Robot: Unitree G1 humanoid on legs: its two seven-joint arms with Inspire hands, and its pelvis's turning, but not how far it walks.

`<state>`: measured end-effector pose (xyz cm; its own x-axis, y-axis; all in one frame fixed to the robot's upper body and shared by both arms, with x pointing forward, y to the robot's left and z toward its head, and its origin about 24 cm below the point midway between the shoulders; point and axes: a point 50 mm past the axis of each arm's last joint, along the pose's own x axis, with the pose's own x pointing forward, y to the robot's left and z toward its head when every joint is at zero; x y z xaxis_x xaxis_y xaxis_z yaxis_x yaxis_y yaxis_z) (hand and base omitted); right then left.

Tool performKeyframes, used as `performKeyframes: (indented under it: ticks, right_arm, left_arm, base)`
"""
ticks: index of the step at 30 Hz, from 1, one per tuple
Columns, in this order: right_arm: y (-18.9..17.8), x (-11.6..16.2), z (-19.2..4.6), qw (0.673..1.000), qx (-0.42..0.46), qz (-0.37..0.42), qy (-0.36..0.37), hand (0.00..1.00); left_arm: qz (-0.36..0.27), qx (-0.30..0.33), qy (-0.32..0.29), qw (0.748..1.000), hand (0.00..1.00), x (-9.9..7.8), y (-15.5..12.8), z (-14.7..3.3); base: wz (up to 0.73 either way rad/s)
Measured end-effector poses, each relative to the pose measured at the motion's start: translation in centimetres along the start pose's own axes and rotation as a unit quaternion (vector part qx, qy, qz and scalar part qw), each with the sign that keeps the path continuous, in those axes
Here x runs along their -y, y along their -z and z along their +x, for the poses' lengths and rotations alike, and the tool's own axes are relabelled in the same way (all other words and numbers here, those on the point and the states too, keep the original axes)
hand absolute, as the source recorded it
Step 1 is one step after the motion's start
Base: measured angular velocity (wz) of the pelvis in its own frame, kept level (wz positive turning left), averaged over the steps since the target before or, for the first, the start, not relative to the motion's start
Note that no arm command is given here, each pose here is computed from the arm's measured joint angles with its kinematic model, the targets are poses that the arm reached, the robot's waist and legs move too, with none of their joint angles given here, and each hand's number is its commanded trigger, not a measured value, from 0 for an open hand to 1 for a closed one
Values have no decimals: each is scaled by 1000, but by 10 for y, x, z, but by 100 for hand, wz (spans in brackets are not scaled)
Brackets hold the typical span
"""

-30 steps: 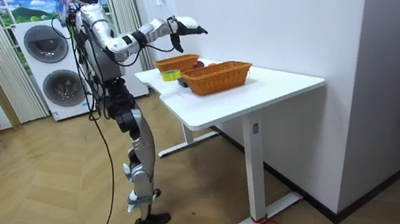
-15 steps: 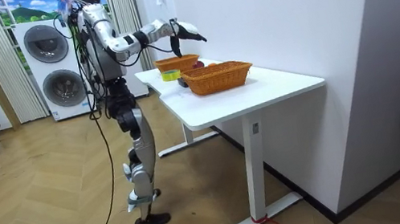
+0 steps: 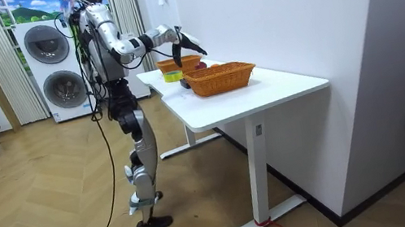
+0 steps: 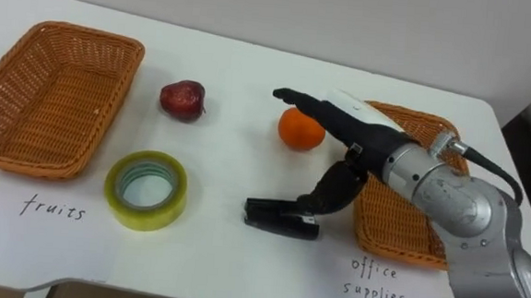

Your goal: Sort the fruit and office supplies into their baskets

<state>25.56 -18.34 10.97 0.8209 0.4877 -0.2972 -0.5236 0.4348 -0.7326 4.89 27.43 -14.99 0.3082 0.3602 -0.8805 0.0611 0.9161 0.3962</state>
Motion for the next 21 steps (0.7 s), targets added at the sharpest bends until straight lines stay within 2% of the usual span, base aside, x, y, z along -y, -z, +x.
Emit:
performKeyframes:
  ticks: [10,21]
  right_arm:
    - [5,-18,7,999,-10,35,-31,0]
    - [10,-22,9,998,-16,50,-37,0]
  left_arm:
    - [5,-32,-9,999,0,1,10,0]
    - [8,-27,4,1000,0,11,6,1]
  base:
    - [0]
    - [0]
